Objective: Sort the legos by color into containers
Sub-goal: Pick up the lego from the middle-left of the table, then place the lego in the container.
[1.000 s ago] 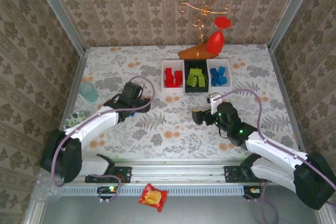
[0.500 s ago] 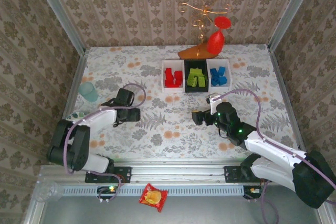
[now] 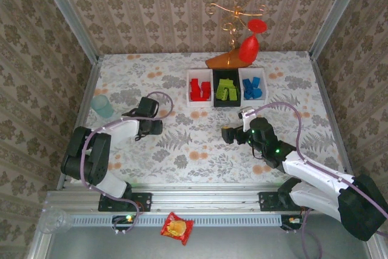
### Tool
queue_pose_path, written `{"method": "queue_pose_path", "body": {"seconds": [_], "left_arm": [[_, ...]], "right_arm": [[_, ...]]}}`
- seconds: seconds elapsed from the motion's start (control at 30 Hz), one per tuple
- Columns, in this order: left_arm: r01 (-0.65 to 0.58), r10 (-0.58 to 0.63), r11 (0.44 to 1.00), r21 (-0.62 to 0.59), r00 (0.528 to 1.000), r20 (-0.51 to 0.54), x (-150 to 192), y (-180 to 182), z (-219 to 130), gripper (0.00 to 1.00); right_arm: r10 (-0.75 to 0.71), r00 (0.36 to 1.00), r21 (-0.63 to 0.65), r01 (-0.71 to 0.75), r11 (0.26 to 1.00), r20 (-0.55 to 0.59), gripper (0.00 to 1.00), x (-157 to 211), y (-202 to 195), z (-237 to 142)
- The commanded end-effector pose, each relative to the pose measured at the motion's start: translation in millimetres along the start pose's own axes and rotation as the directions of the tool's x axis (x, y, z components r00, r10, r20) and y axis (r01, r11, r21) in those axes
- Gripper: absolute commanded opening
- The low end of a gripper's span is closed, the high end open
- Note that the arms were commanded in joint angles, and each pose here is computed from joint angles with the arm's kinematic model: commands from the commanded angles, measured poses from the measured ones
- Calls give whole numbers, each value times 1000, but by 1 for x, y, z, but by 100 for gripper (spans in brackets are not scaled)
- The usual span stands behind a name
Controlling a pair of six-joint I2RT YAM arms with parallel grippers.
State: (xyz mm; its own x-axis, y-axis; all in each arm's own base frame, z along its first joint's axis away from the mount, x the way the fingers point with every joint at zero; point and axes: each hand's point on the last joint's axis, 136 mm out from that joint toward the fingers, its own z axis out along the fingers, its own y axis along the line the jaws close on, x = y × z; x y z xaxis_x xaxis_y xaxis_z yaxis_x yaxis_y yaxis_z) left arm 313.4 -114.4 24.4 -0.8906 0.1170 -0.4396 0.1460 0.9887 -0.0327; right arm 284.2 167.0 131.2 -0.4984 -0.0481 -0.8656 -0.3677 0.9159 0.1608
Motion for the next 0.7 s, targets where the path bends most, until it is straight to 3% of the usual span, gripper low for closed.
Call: {"method": "queue_pose_path", "body": {"seconds": [0.0,0.13,0.23,0.5,0.67], "left_arm": [[-50,50,999,-8,999,10,-4,-10,-6,39],[-103,103,995,-1,994,27,-4,-29,-15,34],[-147,143,988,44,985,97,-20,-55,-33,33],[-304,174,911,278,896,409,-100,-176,-102,32],[-410,189,836,365,839,510,-142,-248,-119,32]], "right_arm": [[1,999,13,-1,1000,43,100,-17,1,-2],[0,999,15,-1,1000,40,100,-16,1,-2],[0,999,32,-1,999,42,100,-17,-2,-3],[61,987,248,-97,964,147,100,-24,-52,-31],[101,972,292,-162,943,211,100,-26,-70,-47]]}}
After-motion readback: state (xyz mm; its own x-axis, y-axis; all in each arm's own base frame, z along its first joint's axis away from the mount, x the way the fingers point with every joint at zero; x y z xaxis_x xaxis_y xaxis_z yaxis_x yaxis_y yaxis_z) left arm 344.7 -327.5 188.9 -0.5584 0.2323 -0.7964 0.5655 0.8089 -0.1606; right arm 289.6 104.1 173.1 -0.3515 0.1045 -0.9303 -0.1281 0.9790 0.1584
